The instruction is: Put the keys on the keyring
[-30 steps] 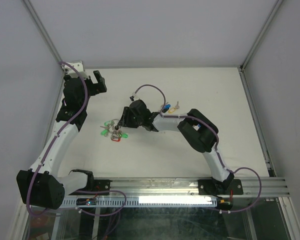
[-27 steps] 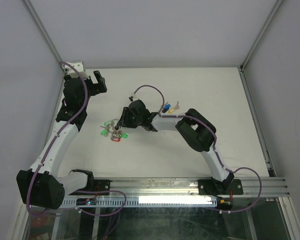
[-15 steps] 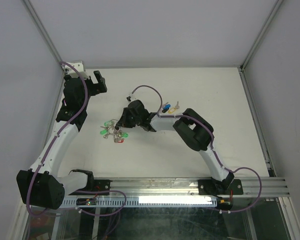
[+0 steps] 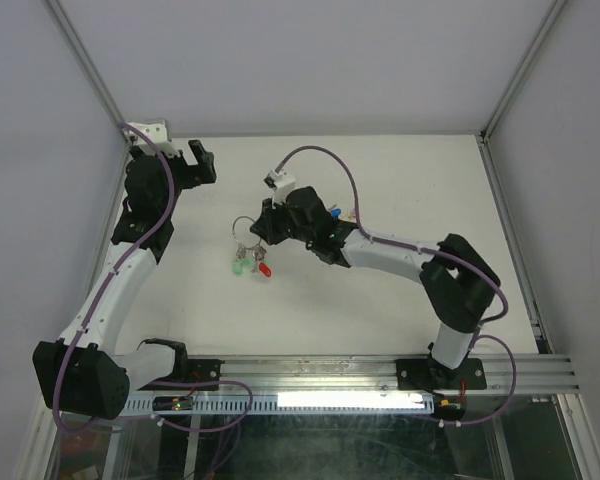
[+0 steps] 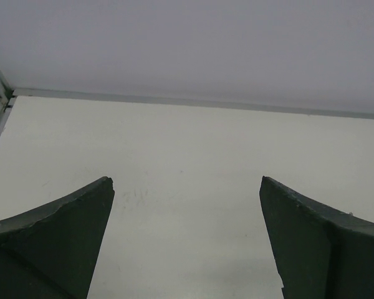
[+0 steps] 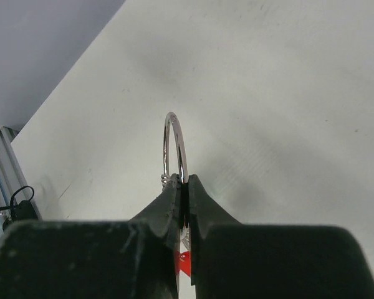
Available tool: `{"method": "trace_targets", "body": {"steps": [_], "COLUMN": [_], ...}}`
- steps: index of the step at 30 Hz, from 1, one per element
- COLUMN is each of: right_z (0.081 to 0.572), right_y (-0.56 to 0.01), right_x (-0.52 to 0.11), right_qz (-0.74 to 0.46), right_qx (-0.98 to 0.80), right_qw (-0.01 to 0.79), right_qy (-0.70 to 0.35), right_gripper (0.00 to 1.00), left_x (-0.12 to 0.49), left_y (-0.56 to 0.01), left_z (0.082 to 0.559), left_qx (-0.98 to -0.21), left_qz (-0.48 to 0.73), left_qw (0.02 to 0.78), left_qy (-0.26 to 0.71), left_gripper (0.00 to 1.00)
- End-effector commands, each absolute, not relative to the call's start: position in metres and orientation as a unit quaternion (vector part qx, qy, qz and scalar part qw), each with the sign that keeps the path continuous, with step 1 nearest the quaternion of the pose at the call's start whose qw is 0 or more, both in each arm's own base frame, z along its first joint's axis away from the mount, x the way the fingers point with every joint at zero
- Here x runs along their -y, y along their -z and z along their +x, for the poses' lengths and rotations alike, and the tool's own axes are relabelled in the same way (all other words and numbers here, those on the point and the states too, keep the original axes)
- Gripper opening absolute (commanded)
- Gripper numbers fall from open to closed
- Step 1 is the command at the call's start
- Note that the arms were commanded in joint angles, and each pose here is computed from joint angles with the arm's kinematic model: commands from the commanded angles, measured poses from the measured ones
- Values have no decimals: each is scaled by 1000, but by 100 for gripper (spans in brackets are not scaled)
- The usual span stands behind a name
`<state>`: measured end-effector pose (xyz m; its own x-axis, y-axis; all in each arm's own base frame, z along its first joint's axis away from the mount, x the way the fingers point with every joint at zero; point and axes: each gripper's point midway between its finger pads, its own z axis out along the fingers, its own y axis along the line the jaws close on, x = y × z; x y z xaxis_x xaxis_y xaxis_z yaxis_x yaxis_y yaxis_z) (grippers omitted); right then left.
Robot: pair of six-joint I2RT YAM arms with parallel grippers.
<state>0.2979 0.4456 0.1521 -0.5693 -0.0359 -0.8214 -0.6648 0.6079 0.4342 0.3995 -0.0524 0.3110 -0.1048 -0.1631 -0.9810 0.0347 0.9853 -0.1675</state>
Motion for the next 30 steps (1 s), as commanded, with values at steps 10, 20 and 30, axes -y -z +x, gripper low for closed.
{"method": "trace_targets", "body": {"steps": [10, 20, 30], "right_z": [286, 250, 199], "right_y": [-269, -290, -266], "right_x": [-336, -263, -248], "right_qz": [-282, -280, -318], "right_qx": [-730, -743, -760], "right_qw": [573, 576, 508], "right_qy": [-244, -195, -252], "right_gripper": [0, 0, 0], "left_x": [117, 156, 166], "left_y": [-357, -362, -358], "left_z": [384, 362, 356], "left_qx": [-670, -640, -635], "left_qz": [73, 170, 201], "left_qw": [708, 694, 684], "left_qy": [211, 283, 298], "left_gripper": [95, 90, 94]}}
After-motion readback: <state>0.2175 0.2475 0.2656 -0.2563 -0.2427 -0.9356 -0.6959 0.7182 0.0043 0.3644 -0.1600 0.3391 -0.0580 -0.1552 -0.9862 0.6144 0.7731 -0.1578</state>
